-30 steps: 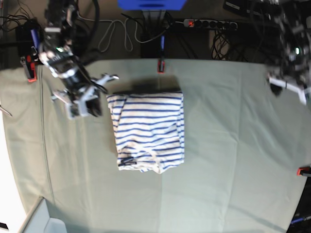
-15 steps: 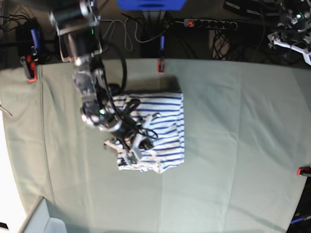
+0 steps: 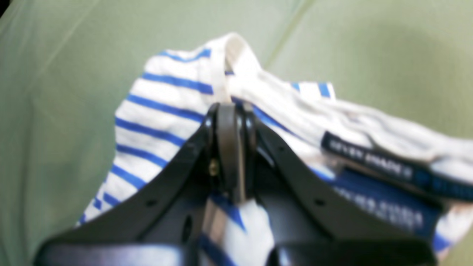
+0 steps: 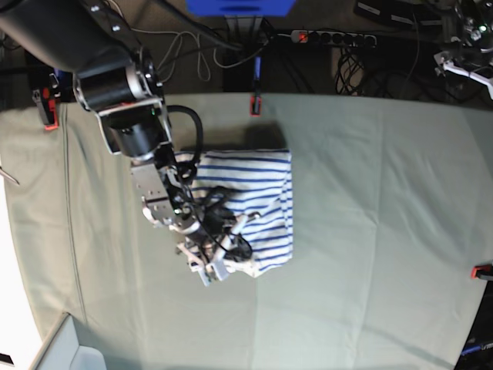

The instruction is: Layout the t-shirt on the table in an organized manner, then fold the t-shirt properly

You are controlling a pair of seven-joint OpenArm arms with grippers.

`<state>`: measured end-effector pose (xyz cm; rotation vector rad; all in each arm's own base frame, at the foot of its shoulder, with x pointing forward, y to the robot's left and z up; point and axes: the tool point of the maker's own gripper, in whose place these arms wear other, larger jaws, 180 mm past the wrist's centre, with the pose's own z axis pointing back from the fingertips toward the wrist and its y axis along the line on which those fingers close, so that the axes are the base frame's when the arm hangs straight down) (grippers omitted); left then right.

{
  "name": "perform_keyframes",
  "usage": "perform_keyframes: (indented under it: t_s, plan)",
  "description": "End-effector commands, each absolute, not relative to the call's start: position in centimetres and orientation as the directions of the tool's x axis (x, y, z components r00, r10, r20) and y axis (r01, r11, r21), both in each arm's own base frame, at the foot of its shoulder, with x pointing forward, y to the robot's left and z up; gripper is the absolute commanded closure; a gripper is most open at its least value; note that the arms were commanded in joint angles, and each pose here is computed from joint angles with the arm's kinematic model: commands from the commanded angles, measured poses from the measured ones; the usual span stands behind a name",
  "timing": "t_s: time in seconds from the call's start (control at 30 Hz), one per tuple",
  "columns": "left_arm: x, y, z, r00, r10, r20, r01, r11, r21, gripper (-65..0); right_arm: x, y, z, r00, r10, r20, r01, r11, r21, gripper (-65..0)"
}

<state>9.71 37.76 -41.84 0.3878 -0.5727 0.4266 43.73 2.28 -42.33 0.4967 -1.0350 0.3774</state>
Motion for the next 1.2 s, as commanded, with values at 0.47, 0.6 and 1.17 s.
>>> perform_keyframes:
  t_s: [0.47, 0.6, 1.17]
  plan:
    - [9.7, 37.3, -43.5, 0.793, 0.257, 0.552, -0.443, 0.865, 0.234, -48.7, 43.9, -3.9, -38.0, 0.262, 0.050, 0.964, -0.363, 0.930, 0.051, -1.6]
    - [10.7, 35.5, -44.2, 0.808, 0.229, 0.543, -0.395, 0.894, 0.211, -33.0, 39.7, -5.4, -36.5, 0.202, 0.018, 0.979, -0.330, 0.943, 0.051, -1.7]
    - [12.0, 26.2, -48.9, 0.863, 0.183, 0.471, -0.190, 0.981, -0.034, -9.1, 19.8, -10.2, -38.5, 0.377, 0.003, 0.926, -0.203, 0.976, 0.080, -1.5]
